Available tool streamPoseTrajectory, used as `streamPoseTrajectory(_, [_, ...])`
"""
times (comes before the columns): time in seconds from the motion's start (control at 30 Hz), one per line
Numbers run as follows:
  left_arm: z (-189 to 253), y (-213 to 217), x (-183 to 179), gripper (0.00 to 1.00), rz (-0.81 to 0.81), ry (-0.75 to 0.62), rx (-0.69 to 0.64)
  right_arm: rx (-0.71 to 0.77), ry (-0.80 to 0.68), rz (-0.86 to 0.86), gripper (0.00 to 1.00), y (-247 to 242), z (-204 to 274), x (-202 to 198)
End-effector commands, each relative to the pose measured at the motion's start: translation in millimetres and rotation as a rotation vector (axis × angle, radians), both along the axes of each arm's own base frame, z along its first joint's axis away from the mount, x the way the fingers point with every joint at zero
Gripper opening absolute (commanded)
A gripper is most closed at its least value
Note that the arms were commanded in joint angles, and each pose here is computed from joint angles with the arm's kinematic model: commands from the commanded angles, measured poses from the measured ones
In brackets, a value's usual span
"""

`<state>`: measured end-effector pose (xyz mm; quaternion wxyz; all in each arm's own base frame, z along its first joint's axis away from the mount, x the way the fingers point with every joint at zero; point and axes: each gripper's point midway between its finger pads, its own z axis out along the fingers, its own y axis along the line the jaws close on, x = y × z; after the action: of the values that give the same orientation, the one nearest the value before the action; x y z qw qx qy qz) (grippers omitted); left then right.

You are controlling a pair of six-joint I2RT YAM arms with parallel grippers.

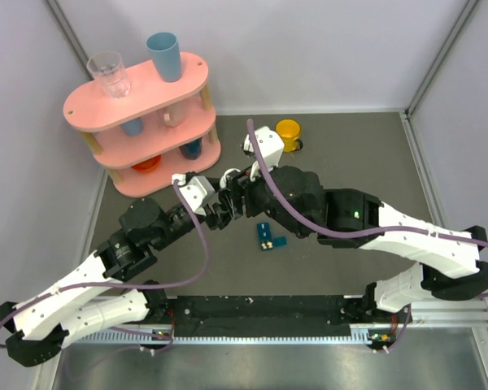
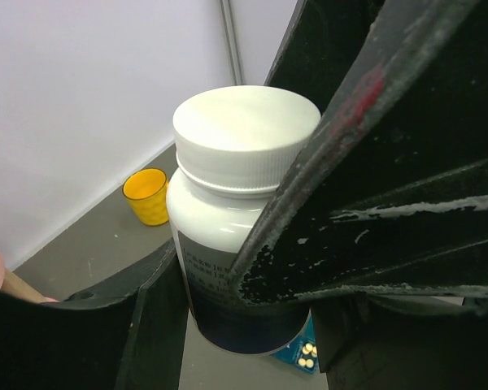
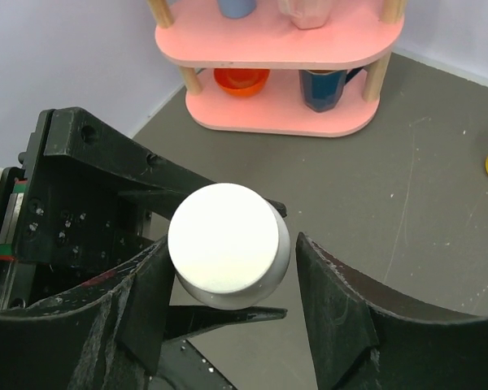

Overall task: Sort the pills into containers
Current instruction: Place the pill bottle at the center of the board.

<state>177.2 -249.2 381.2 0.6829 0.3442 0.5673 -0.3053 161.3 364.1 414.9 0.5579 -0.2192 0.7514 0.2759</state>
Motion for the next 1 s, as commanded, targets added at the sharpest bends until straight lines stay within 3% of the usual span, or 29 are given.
streamPoseTrajectory(0.0, [38, 4, -4, 0.00, -0.003, -0.078, -0.127, -0.071, 0.030, 0.045, 0.60, 11, -19, -4])
streamPoseTrajectory(0.13, [39, 4, -4, 0.00, -0.005, -0.081, -0.133, -0.082, 0.030, 0.048, 0.58, 12, -23, -3])
streamPoseTrajectory(0.2, [40, 5, -5, 0.00, -0.005, -0.085, -0.139, -0.086, 0.032, 0.056, 0.44, 12, -24, -3])
streamPoseTrajectory(0.27, [39, 6, -5, 0.00, -0.005, -0.087, -0.142, -0.093, 0.034, 0.060, 0.23, 13, -27, -3])
streamPoseTrajectory(0.4, [41, 7, -7, 0.01, -0.007, -0.089, -0.164, -0.099, 0.034, 0.064, 0.08, 11, -27, -4])
streamPoseTrajectory(0.43, [40, 7, -7, 0.02, -0.008, -0.088, -0.167, -0.098, 0.033, 0.068, 0.00, 10, -26, -5])
streamPoseTrajectory(0.53, [39, 8, -7, 0.07, -0.008, -0.084, -0.175, -0.096, 0.027, 0.084, 0.00, 10, -24, -6])
streamPoseTrajectory(0.67, [36, 8, -8, 0.22, -0.009, -0.075, -0.179, -0.106, 0.019, 0.092, 0.00, 9, -24, -6])
streamPoseTrajectory(0.77, [36, 9, -9, 0.41, -0.012, -0.068, -0.192, -0.103, 0.013, 0.073, 0.00, 7, -22, -4])
streamPoseTrajectory(0.83, [34, 8, -10, 0.65, -0.018, -0.063, -0.193, -0.100, 0.011, 0.061, 0.00, 4, -21, -2])
streamPoseTrajectory(0.9, [32, 8, -10, 0.80, -0.021, -0.055, -0.195, -0.087, 0.015, 0.040, 0.00, 0, -19, 2])
streamPoseTrajectory(0.97, [28, 7, -10, 0.89, -0.022, -0.045, -0.191, -0.079, 0.024, 0.021, 0.00, -5, -20, 6])
